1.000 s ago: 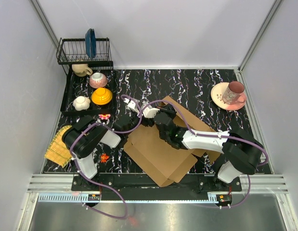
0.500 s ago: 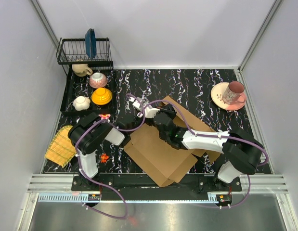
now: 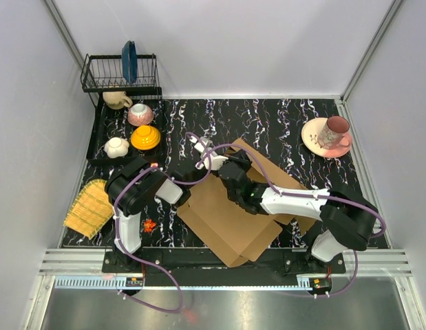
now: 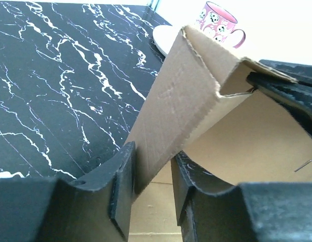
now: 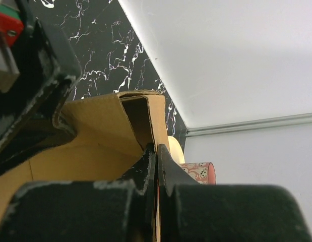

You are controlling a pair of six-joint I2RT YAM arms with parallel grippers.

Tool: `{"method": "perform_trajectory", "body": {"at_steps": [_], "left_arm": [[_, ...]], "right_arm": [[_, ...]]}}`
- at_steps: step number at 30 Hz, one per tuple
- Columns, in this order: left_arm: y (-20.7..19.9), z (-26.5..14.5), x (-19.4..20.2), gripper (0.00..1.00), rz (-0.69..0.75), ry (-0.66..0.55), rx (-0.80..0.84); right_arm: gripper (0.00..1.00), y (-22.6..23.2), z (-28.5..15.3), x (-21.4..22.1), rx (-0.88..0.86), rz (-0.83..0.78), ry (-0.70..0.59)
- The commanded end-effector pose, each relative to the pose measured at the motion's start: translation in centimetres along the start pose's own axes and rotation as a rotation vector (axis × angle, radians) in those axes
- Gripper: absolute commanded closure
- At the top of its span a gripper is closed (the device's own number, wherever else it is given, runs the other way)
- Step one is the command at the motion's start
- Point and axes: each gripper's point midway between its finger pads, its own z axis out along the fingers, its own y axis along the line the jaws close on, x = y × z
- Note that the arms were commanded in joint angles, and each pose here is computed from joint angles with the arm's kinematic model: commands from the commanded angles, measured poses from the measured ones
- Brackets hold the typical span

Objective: Fold the paper box

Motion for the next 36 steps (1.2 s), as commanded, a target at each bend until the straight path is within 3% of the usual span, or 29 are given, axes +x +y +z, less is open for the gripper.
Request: {"method": "perform_trajectory", "body": {"at_steps": [1, 5, 9, 14, 20, 24, 30, 32, 36], "left_arm": [[-3.8, 0.4, -7.4, 0.69, 0.079, -0.298, 0.165], [-3.4, 0.3, -7.4, 0.73, 0.076, -0.300, 0.145], [-3.3, 0.2, -7.3, 0.73, 0.073, -0.300, 0.135], [-3.0, 0.0, -7.5, 0.74, 0.072, -0.310, 0.114], [-2.8, -0.3, -8.0, 0.73, 0.086, -0.323, 0.095], [-2.7, -0.6, -8.2, 0.74, 0.090, -0.330, 0.082], [-2.2, -1.0, -8.0, 0.74, 0.088, -0.329, 0.054], [-2.1, -1.1, -8.0, 0.74, 0.090, -0.330, 0.046], [-1.8, -1.2, -8.1, 0.74, 0.079, -0.335, 0.031]], "right_arm": [[0.96, 2.8, -1.3, -1.0, -0.100, 0.049, -0.044], [0.76, 1.5, -1.8, -1.7, -0.075, 0.072, -0.056], [0.49, -0.3, -2.4, -2.7, -0.046, 0.102, -0.070], [0.32, -3.3, -3.7, -4.0, -0.011, 0.187, -0.097], [0.27, -7.7, -5.9, -6.4, -0.025, 0.386, -0.184], [0.26, -11.6, -7.8, -7.2, -0.012, 0.654, -0.241], [0.38, -15.3, -8.9, -5.1, 0.021, 0.990, -0.256], [0.38, -14.5, -8.4, -4.7, -0.011, 0.999, -0.238], [0.27, -12.8, -8.0, -5.1, -0.069, 0.936, -0.214]]}}
